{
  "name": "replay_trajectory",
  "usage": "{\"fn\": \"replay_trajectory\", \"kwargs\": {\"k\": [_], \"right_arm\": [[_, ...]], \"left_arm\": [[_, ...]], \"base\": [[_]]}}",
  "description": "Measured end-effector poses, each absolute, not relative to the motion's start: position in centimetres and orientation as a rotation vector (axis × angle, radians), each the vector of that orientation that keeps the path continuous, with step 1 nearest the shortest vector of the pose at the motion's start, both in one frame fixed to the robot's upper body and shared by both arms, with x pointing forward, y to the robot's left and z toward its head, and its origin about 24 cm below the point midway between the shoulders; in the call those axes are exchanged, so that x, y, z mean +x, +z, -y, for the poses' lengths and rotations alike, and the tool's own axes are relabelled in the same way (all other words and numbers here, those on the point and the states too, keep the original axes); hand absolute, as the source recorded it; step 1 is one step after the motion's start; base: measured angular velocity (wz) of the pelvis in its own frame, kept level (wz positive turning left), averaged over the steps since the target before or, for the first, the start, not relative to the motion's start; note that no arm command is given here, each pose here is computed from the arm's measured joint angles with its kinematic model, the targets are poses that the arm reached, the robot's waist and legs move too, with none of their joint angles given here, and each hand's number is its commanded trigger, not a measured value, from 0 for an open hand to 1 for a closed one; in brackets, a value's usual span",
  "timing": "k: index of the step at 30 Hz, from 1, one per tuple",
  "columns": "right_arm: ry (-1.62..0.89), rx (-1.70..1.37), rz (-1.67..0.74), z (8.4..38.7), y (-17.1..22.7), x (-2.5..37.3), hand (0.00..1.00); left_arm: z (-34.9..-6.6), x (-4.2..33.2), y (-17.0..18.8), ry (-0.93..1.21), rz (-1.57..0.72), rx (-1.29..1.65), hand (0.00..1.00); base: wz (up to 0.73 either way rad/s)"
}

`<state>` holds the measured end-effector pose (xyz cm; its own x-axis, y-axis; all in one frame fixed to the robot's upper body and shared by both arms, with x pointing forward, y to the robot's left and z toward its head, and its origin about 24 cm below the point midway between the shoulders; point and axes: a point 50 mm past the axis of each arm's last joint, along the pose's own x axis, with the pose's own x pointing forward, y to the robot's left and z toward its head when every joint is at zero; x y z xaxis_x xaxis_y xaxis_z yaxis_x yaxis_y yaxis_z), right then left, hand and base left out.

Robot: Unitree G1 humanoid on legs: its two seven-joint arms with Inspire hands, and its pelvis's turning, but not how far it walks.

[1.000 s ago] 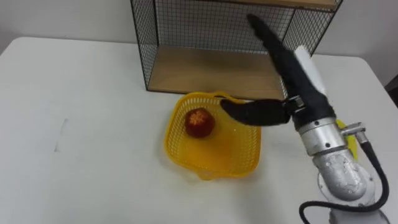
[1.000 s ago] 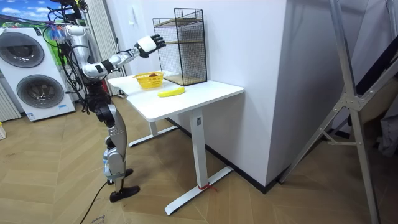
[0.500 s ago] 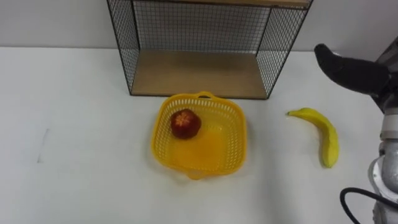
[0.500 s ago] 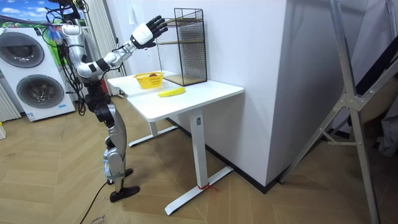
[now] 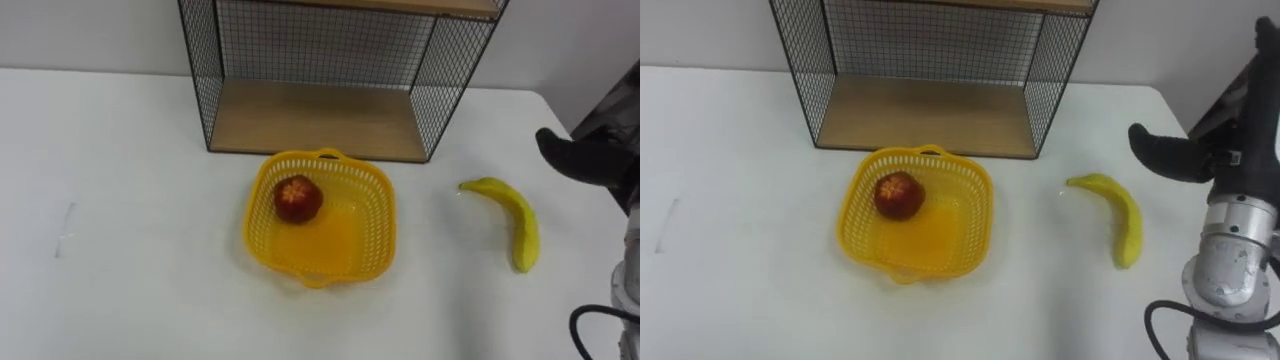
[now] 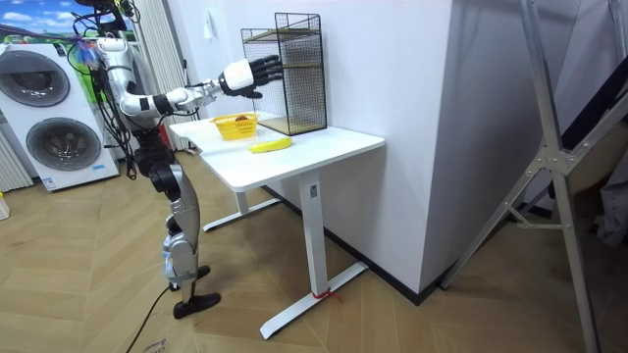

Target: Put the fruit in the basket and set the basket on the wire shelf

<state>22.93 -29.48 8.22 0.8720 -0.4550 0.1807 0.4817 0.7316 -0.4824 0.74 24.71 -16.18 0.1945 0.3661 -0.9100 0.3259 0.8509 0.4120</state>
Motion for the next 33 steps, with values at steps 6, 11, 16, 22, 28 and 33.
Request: {"fn": "replay_trajectory", "kwargs": {"k": [6, 11, 16, 22, 28, 33], "right_arm": [[-0.466, -0.529, -0.03, 30.2, 7.4, 24.8, 0.0], [-0.445, -0.505, -0.127, 31.2, 6.1, 26.0, 0.0], [-0.362, -0.495, -0.247, 31.7, 4.4, 25.8, 0.0], [-0.287, -0.465, -0.45, 33.1, 1.2, 25.1, 0.0], [-0.252, -0.441, -0.579, 33.4, -1.2, 24.1, 0.0], [-0.233, -0.461, -0.629, 33.6, -2.1, 23.7, 0.0]], "left_arm": [[-25.6, 1.3, -15.8, 0.033, -1.382, 0.628, 0.0], [-25.9, 1.5, -15.7, 0.041, -1.377, 0.637, 0.0], [-26.2, 1.2, -15.7, 0.046, -1.416, 0.604, 0.0], [-26.8, 1.0, -15.5, 0.08, -1.441, 0.578, 0.0], [-26.9, 1.2, -15.5, 0.089, -1.44, 0.577, 0.0], [-27.1, 1.5, -15.4, 0.091, -1.435, 0.583, 0.0]], "base": [[0.0], [0.01], [0.08], [0.04], [0.02], [0.07]]}}
